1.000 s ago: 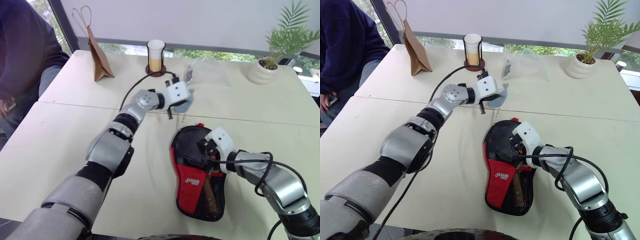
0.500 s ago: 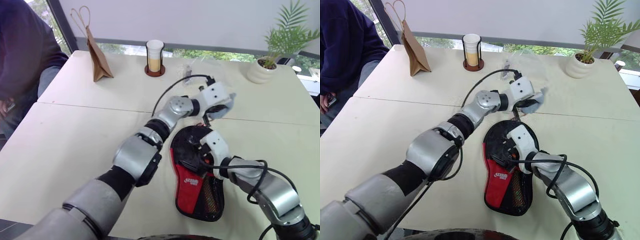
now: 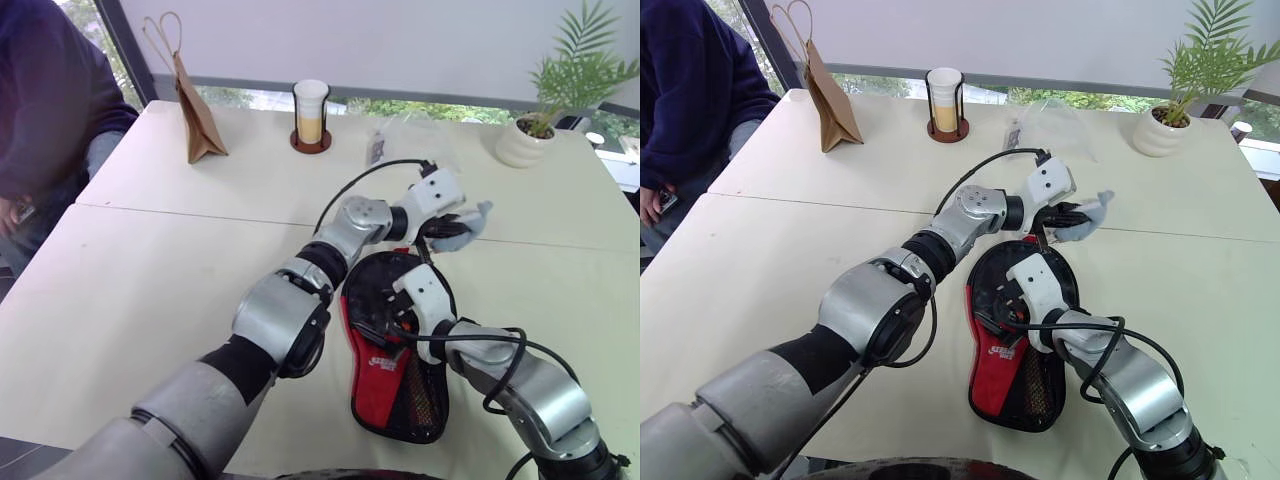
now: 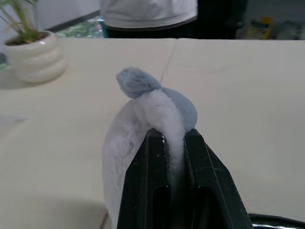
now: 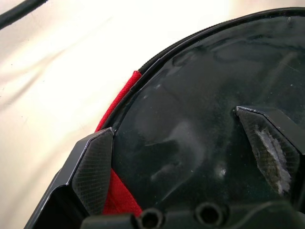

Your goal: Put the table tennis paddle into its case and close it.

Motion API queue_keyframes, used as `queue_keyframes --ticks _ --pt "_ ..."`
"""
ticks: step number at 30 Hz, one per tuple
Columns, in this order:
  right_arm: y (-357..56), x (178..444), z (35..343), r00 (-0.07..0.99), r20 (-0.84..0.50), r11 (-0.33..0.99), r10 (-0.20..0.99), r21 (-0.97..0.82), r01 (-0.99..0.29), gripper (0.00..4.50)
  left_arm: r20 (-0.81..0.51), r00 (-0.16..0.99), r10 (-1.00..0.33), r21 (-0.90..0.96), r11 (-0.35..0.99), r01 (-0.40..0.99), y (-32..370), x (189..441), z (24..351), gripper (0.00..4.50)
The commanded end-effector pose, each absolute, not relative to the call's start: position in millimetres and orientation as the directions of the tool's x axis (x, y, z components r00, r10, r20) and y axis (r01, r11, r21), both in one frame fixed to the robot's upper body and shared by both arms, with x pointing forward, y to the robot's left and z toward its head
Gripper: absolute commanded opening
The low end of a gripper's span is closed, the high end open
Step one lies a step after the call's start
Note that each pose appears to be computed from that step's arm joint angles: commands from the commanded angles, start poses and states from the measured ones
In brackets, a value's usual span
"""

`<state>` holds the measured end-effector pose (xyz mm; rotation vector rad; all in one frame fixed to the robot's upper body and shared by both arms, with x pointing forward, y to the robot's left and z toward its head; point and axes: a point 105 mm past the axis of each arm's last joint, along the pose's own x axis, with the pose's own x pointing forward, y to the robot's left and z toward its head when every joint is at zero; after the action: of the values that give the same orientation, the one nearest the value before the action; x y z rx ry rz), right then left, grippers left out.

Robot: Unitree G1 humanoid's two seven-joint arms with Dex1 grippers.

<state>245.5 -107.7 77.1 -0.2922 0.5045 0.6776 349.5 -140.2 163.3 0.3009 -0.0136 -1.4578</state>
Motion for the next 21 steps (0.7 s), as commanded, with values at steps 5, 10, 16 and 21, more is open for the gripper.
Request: queue_keyframes --ticks 5,10,16,21 --pt "-112.2 231.8 42.7 0.557 -0.654 0.733 0.512 -0.006 -0.681 4.5 -0.142 -0.013 -0.99 0.182 -0.039 0.983 -172.3 316.2 165.7 3.79" --pt "-120.5 239.5 49.6 0.575 -0.642 0.734 0.507 -0.027 -0.678 4.5 -0.11 0.02 -0.994 0.109 0.008 0.994 -154.5 333.4 174.3 4.46" --pt "-134.4 246.8 69.4 0.616 -0.605 0.735 0.505 -0.073 -0.674 4.5 -0.088 0.062 -0.994 0.107 0.053 0.993 -114.1 361.6 190.5 4.46" --pt "-145.6 252.7 107.2 0.669 -0.545 0.73 0.505 -0.143 -0.668 4.5 -0.171 0.039 -0.984 0.216 0.001 0.976 -61.5 375.2 181.5 4.46"
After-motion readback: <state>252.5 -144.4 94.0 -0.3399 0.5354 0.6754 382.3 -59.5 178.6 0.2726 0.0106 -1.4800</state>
